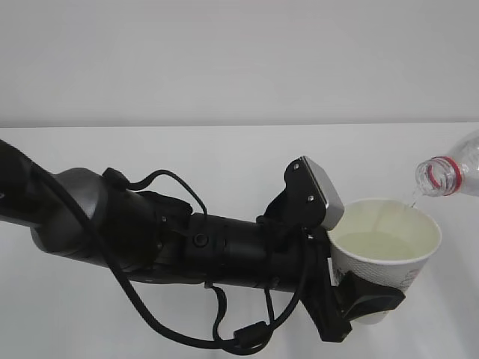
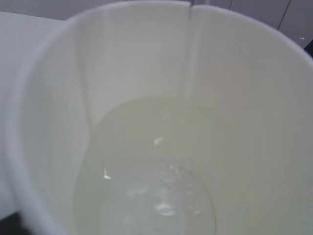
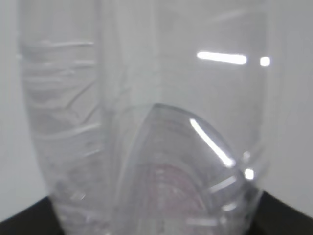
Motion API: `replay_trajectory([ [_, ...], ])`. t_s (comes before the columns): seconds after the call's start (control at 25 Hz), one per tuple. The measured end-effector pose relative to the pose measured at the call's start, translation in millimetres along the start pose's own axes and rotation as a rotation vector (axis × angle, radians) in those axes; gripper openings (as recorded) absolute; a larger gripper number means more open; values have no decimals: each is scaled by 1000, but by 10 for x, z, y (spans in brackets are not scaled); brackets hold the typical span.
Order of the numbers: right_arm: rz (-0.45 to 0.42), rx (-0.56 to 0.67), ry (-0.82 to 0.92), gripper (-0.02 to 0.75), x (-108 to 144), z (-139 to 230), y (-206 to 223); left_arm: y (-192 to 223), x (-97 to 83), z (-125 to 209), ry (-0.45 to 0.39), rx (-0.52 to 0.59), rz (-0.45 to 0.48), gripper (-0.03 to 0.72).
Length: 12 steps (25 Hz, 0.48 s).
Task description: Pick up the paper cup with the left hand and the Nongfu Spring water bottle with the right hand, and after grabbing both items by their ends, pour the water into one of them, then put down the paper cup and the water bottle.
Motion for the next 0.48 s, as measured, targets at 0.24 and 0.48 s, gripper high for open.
replay_trajectory([
  [0.24,0,4,6,438,-1,8,0,0,0,0,0,0,0,507],
  [0.48,1,10,26,438,-1,18,0,0,2,3,0,2,-1,507],
])
Point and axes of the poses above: a point on each arm's last joint axis where the gripper is mounted, y pointing out along that axis toward the gripper, x along the wrist's bending axis when the last joint is at zero, z = x × y, the point moved 10 cm from there along y, pointing out along that axis toward the gripper, and after that the axes turned 7 degrees about y, right-handed, at the moved point
